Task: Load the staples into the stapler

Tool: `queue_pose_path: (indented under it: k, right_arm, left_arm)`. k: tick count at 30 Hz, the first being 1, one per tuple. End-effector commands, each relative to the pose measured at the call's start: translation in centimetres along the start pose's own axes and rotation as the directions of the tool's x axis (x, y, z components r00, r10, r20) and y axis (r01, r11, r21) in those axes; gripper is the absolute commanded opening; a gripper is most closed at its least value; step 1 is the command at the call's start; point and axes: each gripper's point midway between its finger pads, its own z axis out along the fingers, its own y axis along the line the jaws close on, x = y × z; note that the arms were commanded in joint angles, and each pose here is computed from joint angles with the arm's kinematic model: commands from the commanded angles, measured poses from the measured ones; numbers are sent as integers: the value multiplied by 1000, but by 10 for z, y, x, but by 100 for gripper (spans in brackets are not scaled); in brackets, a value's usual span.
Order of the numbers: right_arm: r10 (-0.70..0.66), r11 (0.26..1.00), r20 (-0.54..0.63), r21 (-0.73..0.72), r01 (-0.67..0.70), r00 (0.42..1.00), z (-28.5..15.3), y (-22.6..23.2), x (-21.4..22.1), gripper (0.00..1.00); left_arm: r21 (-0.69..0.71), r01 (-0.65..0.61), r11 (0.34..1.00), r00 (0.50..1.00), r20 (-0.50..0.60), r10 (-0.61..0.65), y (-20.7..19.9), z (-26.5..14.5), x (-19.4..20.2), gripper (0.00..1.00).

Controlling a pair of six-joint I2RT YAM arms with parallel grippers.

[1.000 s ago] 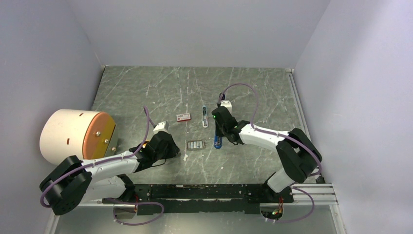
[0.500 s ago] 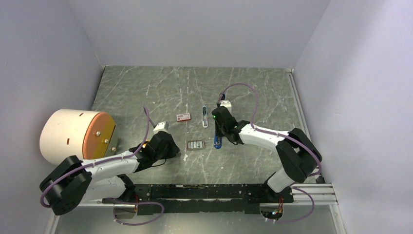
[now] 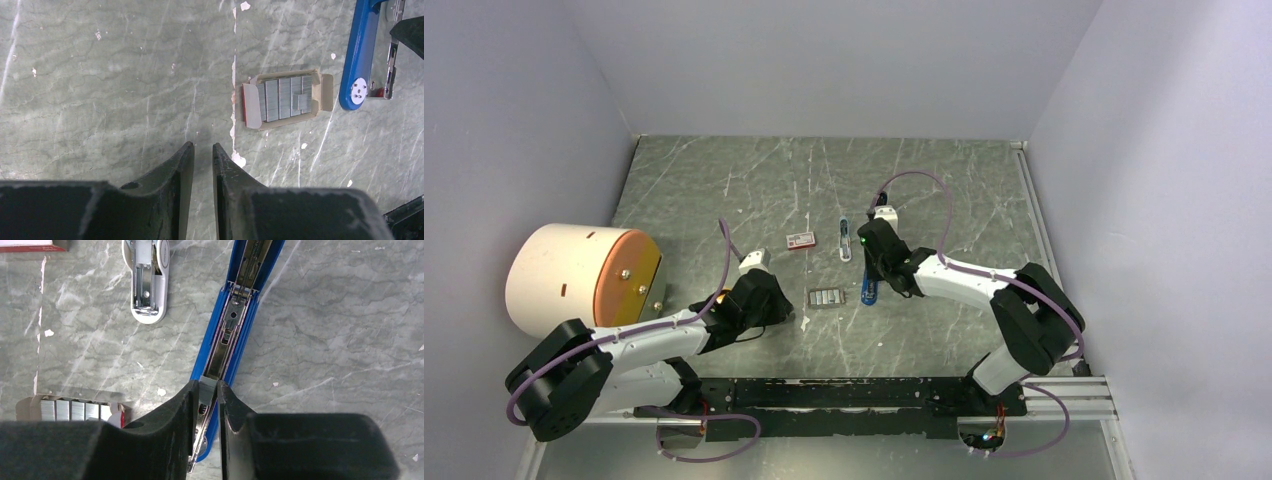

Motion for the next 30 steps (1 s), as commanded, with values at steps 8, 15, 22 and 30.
queue_pose_path:
  k: [8, 15, 22, 30]
  right_arm:
    - [10, 1000, 75, 12, -11, 997, -12, 4, -23, 32]
    - [2, 1000, 75, -12, -1, 997, -12, 10, -24, 29]
    - [-6, 1000, 44, 4, 6, 999, -3, 9, -15, 30]
    - [-12, 1000, 25, -1, 12, 1000, 3, 12, -10, 30]
  left_arm:
    - [-8, 13, 1000, 999, 30, -12, 2, 1, -5, 26]
    - [-9, 13, 1000, 999, 30, -13, 3, 1, -5, 26]
    - [-11, 14, 1000, 999, 32, -13, 4, 0, -5, 26]
    - [-12, 13, 1000, 999, 30, -13, 5, 0, -4, 26]
